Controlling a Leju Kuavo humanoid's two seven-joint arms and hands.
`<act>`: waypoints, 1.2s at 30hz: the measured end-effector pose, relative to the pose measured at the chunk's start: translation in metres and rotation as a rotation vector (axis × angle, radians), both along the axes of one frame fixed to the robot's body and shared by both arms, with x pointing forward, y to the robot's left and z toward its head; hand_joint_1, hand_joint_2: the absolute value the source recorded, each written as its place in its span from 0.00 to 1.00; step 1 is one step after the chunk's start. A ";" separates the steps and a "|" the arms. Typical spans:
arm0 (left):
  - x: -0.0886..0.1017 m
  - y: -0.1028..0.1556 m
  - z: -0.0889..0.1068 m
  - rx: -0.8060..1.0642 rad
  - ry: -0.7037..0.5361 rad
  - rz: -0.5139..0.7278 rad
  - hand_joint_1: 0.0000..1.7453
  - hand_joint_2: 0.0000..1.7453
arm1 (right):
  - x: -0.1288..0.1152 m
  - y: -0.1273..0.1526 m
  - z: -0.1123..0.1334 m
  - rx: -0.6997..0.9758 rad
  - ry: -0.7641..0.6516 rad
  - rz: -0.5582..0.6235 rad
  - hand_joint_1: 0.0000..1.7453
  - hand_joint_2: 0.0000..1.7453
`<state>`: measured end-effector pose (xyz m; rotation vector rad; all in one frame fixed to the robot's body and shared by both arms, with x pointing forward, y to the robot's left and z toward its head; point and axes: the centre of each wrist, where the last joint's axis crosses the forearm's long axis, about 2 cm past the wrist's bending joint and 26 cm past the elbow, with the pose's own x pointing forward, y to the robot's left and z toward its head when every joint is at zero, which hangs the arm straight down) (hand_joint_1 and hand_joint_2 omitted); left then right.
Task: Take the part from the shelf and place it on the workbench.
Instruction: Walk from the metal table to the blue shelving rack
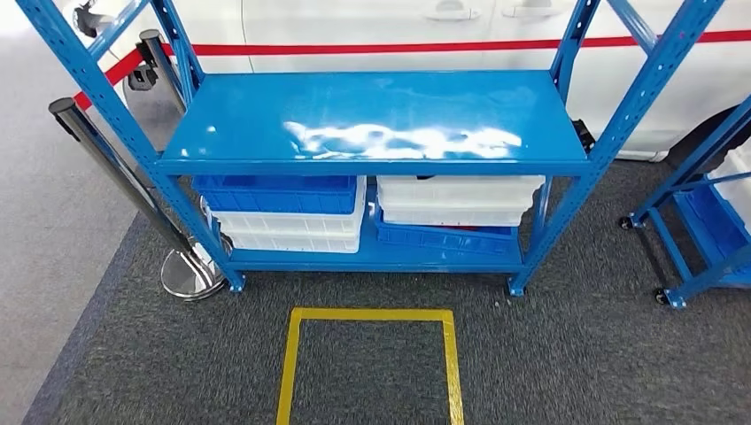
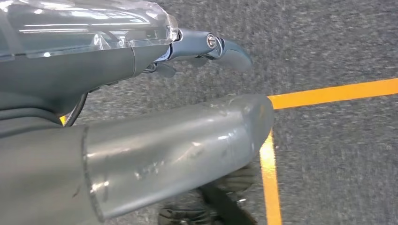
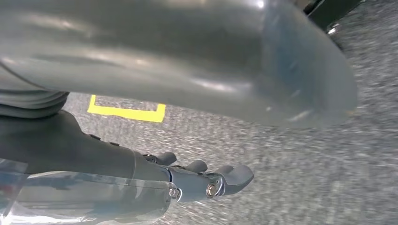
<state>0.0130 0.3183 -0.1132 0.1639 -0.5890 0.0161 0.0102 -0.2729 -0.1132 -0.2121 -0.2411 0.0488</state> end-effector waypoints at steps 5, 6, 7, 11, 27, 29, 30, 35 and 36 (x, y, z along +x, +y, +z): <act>0.000 0.001 0.000 0.002 0.004 0.001 0.00 0.00 | 0.005 0.002 0.000 0.003 -0.011 -0.001 0.00 0.00; 0.002 0.001 0.000 0.002 0.000 0.001 0.00 0.00 | 0.007 0.002 0.000 0.003 -0.016 -0.001 0.00 0.00; 0.004 0.001 0.000 0.003 -0.003 0.000 0.00 0.00 | 0.009 0.002 0.001 0.003 -0.021 0.000 0.00 0.00; 0.005 0.000 0.000 0.002 -0.004 0.000 0.00 0.00 | 0.009 0.002 0.001 0.004 -0.024 0.000 0.00 0.00; 0.008 -0.002 0.000 0.003 0.005 0.000 0.00 0.00 | 0.004 0.002 0.000 0.003 -0.014 -0.005 0.00 0.00; 0.006 -0.002 0.000 0.011 0.018 -0.001 0.00 0.00 | 0.004 0.002 0.000 0.003 -0.012 -0.008 0.00 0.00; 0.005 -0.002 0.000 0.013 0.024 -0.003 0.00 0.00 | 0.003 0.002 0.000 0.003 -0.011 -0.009 0.00 0.00; 0.006 -0.002 0.000 0.021 0.035 -0.011 0.00 0.00 | 0.008 0.004 0.001 0.005 -0.011 -0.011 0.00 0.00; 0.007 -0.002 0.001 0.021 0.032 -0.010 0.00 0.00 | 0.009 0.004 0.001 0.004 -0.014 -0.010 0.00 0.00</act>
